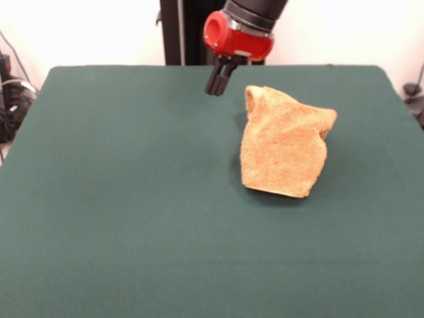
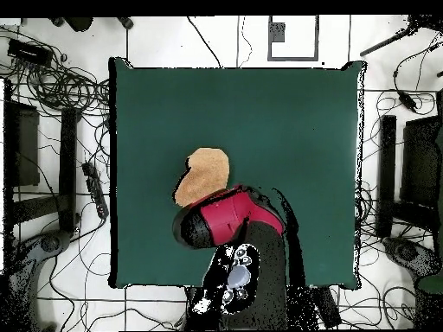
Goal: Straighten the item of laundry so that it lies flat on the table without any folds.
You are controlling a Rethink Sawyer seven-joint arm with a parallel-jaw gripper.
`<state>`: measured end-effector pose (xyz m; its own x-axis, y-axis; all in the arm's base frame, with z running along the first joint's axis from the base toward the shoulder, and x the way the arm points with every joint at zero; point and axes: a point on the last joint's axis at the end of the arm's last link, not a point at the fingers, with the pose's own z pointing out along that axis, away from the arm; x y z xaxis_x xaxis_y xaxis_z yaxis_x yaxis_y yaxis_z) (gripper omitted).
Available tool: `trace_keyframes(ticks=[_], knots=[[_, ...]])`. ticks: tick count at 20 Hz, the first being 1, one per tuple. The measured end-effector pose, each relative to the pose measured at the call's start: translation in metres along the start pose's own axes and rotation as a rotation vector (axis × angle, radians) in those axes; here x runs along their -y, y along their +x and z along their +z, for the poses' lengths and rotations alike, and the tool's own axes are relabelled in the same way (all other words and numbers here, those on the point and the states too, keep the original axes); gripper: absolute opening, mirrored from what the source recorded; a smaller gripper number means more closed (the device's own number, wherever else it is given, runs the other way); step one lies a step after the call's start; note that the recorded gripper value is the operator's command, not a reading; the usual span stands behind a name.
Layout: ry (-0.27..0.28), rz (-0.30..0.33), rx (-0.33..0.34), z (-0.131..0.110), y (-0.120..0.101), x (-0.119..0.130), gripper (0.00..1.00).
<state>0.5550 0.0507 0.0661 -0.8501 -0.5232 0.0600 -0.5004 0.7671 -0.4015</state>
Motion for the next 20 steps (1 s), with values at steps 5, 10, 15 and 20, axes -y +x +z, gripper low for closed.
trace_keyframes(ticks=[5,10,15,20], knots=[[-0.042,0.064,0.05,0.001,-0.007,0.01,0.0],[-0.123,0.197,0.166,0.005,-0.018,0.039,0.0],[-0.183,0.311,0.261,0.005,-0.026,0.075,0.0],[-0.206,0.347,0.301,0.004,-0.034,0.093,0.0]])
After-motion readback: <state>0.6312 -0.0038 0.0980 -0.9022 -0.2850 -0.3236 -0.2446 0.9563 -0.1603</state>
